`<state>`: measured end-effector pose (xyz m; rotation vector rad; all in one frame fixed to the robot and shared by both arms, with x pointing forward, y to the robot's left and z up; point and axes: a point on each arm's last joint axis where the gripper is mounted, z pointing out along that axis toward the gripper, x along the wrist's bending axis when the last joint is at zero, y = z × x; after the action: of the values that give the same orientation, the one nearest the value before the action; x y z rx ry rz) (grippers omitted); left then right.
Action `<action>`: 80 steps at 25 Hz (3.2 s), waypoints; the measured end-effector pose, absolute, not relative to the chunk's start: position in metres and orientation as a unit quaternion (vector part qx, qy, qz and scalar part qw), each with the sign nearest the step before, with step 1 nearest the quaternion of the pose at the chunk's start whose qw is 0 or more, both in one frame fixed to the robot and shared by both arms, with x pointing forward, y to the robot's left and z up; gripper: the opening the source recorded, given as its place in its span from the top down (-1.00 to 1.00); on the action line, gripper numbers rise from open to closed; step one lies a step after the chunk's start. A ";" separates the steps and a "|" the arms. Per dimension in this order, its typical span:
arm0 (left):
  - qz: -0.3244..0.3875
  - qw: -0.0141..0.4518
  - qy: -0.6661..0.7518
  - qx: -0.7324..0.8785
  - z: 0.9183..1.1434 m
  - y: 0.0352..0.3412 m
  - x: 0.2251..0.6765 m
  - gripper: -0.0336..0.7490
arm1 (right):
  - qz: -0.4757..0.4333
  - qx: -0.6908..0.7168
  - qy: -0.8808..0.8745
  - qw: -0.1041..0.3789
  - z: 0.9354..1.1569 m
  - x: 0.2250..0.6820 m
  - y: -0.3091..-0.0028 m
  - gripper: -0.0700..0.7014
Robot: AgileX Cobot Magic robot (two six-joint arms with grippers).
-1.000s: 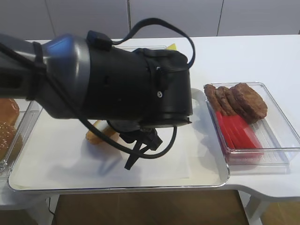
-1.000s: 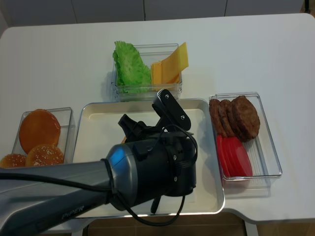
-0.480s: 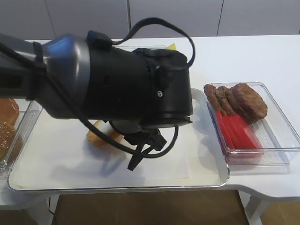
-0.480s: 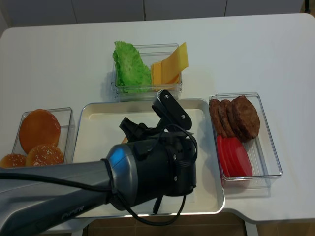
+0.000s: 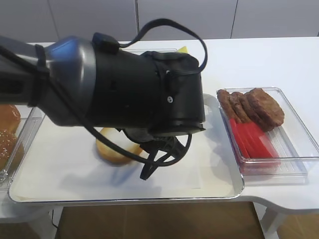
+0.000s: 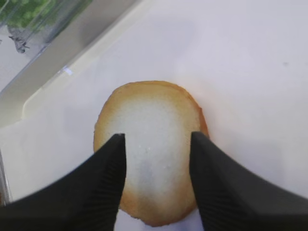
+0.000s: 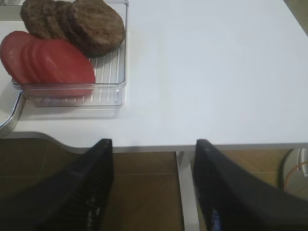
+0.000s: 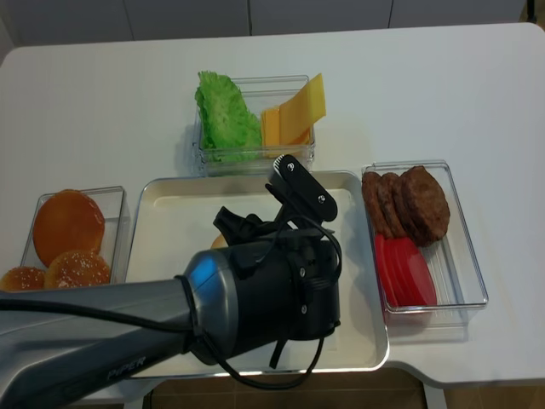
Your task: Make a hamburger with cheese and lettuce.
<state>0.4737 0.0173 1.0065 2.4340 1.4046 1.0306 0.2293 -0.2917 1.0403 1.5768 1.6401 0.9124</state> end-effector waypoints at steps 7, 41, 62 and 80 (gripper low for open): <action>0.340 0.086 0.475 0.807 1.006 0.016 0.474 0.07 | 0.350 0.605 0.630 0.338 1.040 0.229 -0.292 -0.23; 0.137 0.117 0.587 0.789 1.111 0.162 0.559 -0.01 | 0.350 0.605 0.630 0.338 1.040 0.229 -0.292 -0.23; 0.244 0.232 0.708 0.621 1.221 0.313 0.482 -0.01 | 0.350 0.605 0.630 0.338 1.040 0.229 -0.292 -0.23; 0.288 0.243 0.708 0.597 1.183 0.313 0.334 -0.01 | 0.350 0.605 0.630 0.338 1.040 0.229 -0.292 -0.23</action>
<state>0.3337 0.3133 1.1828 1.6315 1.9351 0.7877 0.2293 -0.2917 1.0403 1.5768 1.6401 0.9124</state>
